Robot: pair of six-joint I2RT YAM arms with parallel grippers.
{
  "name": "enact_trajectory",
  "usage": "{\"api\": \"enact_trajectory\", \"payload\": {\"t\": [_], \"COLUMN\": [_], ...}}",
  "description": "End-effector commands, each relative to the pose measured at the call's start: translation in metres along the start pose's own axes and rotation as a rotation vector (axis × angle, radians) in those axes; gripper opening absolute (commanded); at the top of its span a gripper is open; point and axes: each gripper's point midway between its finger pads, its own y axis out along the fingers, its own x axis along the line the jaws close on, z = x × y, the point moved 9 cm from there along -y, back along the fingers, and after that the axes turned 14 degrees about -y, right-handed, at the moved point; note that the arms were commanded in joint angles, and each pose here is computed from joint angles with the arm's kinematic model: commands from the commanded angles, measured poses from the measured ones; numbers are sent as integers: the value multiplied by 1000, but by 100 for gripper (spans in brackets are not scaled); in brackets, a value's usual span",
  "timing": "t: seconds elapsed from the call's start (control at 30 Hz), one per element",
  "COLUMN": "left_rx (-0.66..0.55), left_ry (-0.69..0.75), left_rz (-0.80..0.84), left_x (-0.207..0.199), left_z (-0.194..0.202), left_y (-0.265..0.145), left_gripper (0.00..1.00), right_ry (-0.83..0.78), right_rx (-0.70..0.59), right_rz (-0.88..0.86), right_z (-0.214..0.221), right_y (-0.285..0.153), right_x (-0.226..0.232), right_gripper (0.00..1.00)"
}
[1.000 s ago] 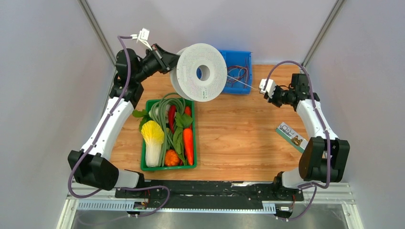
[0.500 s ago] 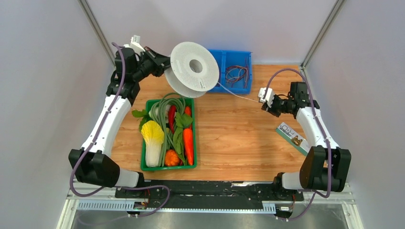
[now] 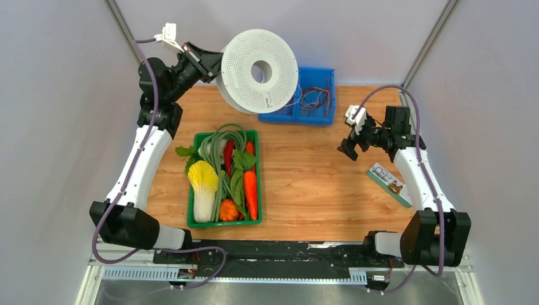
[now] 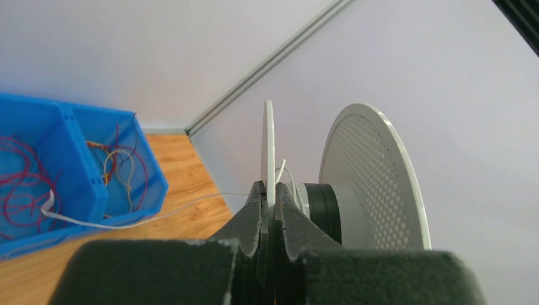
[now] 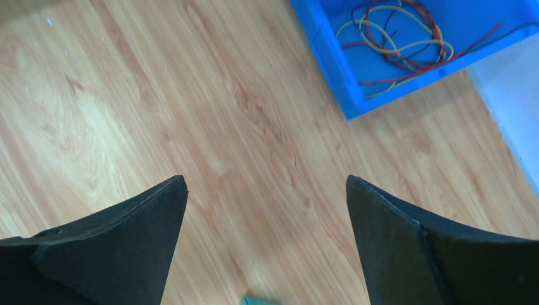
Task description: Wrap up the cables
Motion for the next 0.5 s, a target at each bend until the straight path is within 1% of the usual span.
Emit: {"api": "enact_trajectory", "payload": {"t": [0.0,0.1,0.2,0.23,0.3,0.4,0.47], "left_rx": [-31,-23,-5,11,37,69,84], "left_ry": [155,168,151,149,154,174,184], "left_rz": [253,286,303,313,343,387,406], "left_x": [-73,-89,-100,-102,-109,-119,-123], "left_z": [-11,-14,-11,-9,-3,4,7], "left_y": [-11,-11,-12,-12,-13,-17,-18], "left_gripper": [0,0,0,0,0,0,0], "right_ry": [88,190,241,224,145,74,-9], "right_rx": [-137,-165,-173,-176,-235,-259,-309], "right_rz": [130,205,200,169,52,9,11], "right_z": [-40,-49,-53,-53,-58,-66,-69], "right_y": [-1,3,4,4,6,16,21], "right_x": [-25,-38,-44,-43,-35,-25,-19], "right_gripper": [100,100,100,100,100,100,100]}}
